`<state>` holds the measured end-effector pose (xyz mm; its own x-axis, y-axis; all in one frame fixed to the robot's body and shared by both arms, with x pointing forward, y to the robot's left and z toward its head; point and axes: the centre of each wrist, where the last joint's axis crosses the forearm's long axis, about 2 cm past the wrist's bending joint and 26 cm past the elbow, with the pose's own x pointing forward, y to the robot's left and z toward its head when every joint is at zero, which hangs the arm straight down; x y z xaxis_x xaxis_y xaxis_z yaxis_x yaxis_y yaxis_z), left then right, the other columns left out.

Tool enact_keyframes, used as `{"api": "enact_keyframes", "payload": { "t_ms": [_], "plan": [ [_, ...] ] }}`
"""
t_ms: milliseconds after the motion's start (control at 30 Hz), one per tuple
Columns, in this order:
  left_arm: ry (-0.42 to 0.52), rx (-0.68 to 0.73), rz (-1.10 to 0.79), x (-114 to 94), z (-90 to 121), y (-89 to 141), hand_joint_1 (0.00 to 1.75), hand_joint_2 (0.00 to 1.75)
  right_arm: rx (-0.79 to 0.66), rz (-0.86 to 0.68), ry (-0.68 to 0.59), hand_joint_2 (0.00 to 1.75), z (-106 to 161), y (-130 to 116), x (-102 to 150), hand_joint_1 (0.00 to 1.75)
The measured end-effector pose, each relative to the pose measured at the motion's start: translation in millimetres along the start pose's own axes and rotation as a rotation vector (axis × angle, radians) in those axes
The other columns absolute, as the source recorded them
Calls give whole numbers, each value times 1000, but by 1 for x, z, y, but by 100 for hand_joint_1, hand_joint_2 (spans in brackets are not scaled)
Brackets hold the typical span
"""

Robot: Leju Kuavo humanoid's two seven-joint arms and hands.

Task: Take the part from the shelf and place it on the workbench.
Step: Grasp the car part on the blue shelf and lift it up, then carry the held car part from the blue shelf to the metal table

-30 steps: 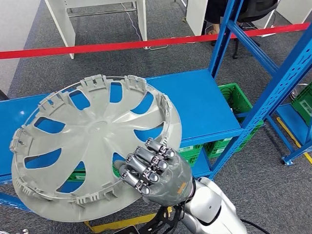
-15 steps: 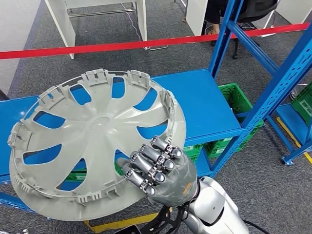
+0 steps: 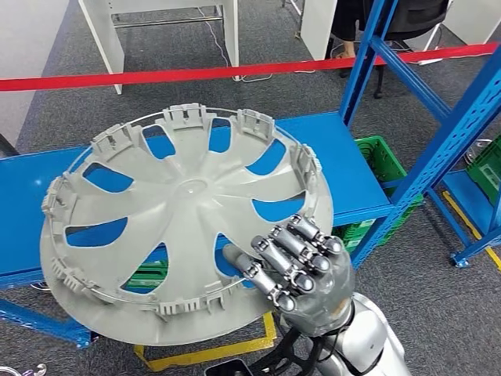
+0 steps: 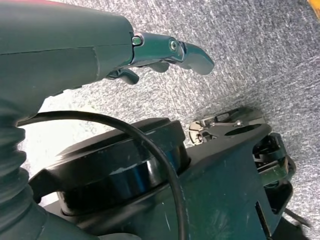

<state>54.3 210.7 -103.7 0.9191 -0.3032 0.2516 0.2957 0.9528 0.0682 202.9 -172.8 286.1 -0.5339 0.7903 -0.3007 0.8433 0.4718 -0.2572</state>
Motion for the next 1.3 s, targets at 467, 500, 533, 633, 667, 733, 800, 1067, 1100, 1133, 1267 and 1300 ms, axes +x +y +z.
{"api": "enact_keyframes", "payload": {
  "t_ms": [467, 500, 533, 633, 667, 733, 800, 1067, 1100, 1133, 1267, 1300],
  "plan": [
    [6, 15, -41, 9, 0, 0, 0, 175, 14, 65, 2, 175, 10, -19, -11, 175],
    [17, 15, -41, 8, 0, -1, 0, 175, 18, 70, 2, 175, 11, -20, -12, 175],
    [27, 15, -41, 7, 0, -1, 0, 175, 21, 75, 2, 175, 13, -22, -13, 175],
    [52, 13, -41, 4, 0, -2, 0, 175, 26, 89, 9, 175, 15, -26, -15, 175],
    [61, 13, -41, 5, 0, -3, 0, 175, 27, 93, 12, 175, 15, -27, -15, 175],
    [81, 13, -39, 8, 0, -3, 0, 175, 30, 100, 22, 175, 17, -29, -16, 175],
    [95, 15, -36, 11, 0, -2, 0, 175, 33, 106, 32, 175, 17, -30, -17, 175],
    [156, -11, 26, 21, -1, 0, 0, 175, 23, 111, 70, 175, 16, -32, -18, 175],
    [179, -24, 50, 22, -1, 1, 0, 175, 18, 110, 78, 175, 15, -31, -18, 175],
    [203, -37, 74, 23, -2, 1, 0, 175, 12, 109, 83, 175, 14, -31, -19, 175],
    [275, -54, 159, 23, -2, 4, 0, 175, -2, 107, 85, 175, 11, -29, -20, 175],
    [284, -56, 176, 23, -2, 5, 0, 175, -3, 107, 84, 175, 11, -29, -20, 175]
  ]
}}
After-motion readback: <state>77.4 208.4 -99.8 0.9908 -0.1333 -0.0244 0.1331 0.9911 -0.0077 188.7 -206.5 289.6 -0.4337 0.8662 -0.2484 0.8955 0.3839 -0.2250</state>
